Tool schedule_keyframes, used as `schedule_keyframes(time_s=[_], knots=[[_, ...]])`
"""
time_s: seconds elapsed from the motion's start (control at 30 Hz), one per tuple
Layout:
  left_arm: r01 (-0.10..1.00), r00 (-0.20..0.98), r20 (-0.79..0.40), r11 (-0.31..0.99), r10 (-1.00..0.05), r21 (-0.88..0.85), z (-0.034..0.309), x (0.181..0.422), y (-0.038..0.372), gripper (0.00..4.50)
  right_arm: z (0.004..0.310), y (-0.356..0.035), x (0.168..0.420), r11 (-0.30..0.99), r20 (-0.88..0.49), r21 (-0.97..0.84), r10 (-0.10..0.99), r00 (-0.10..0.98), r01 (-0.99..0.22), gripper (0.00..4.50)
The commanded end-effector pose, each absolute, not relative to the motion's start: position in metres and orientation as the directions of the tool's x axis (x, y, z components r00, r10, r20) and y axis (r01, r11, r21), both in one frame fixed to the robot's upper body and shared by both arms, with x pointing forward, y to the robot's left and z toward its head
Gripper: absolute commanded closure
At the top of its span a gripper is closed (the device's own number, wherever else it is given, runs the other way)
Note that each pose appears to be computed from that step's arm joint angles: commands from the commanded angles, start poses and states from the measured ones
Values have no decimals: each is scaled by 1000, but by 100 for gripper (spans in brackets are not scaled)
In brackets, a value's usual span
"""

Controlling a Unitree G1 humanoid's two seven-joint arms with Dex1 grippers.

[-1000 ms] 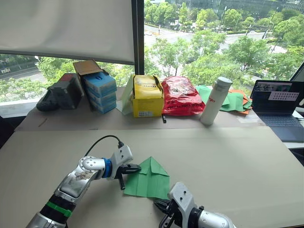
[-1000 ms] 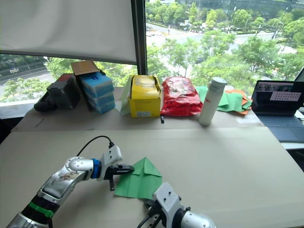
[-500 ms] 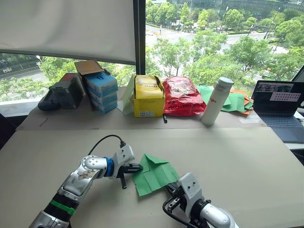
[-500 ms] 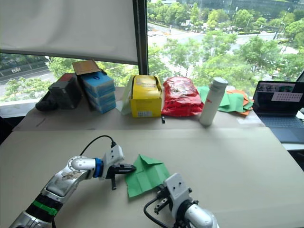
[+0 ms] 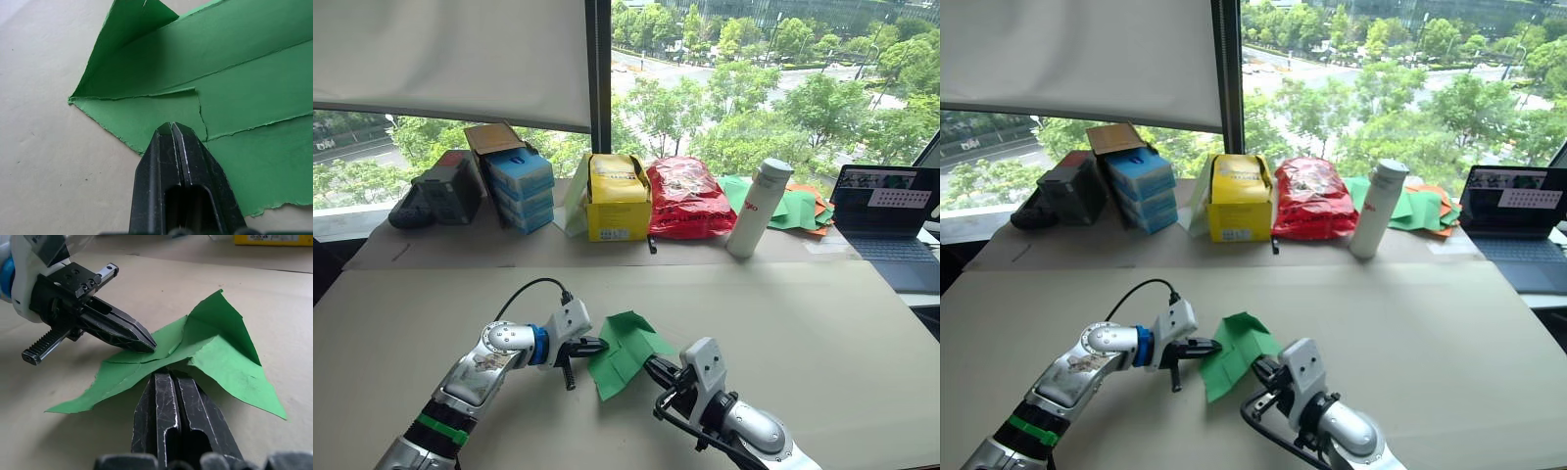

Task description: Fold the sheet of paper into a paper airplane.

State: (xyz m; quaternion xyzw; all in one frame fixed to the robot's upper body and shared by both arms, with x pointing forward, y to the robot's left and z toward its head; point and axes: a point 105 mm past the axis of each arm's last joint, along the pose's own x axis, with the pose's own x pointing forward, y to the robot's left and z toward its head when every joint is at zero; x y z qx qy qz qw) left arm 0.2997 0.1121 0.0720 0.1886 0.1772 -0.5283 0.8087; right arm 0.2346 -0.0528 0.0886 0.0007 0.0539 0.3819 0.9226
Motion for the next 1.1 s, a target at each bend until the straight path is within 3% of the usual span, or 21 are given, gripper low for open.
schedule_keyframes(time_s=[0.03, 0.27, 0.43, 0.63, 0.77, 1.1], knots=[[916, 374, -545, 390, -751, 90, 55, 297, 119, 446, 90, -58, 242, 715, -104, -41, 691, 715, -697, 450], [912, 382, -546, 398, -746, 94, 56, 296, 122, 446, 62, -87, 248, 744, -289, -148, 597, 748, -651, 450], [911, 385, -550, 401, -741, 97, 56, 295, 125, 446, 48, -94, 249, 786, -329, -126, 542, 773, -605, 450], [909, 391, -552, 403, -737, 105, 58, 296, 128, 446, 56, -87, 264, 851, -232, 51, 519, 822, -523, 450], [908, 393, -551, 403, -736, 110, 59, 297, 128, 446, 58, -84, 271, 841, -199, 85, 540, 818, -534, 450], [905, 405, -546, 406, -734, 126, 64, 302, 131, 446, 86, -55, 269, 684, -32, 186, 722, 691, -706, 450]])
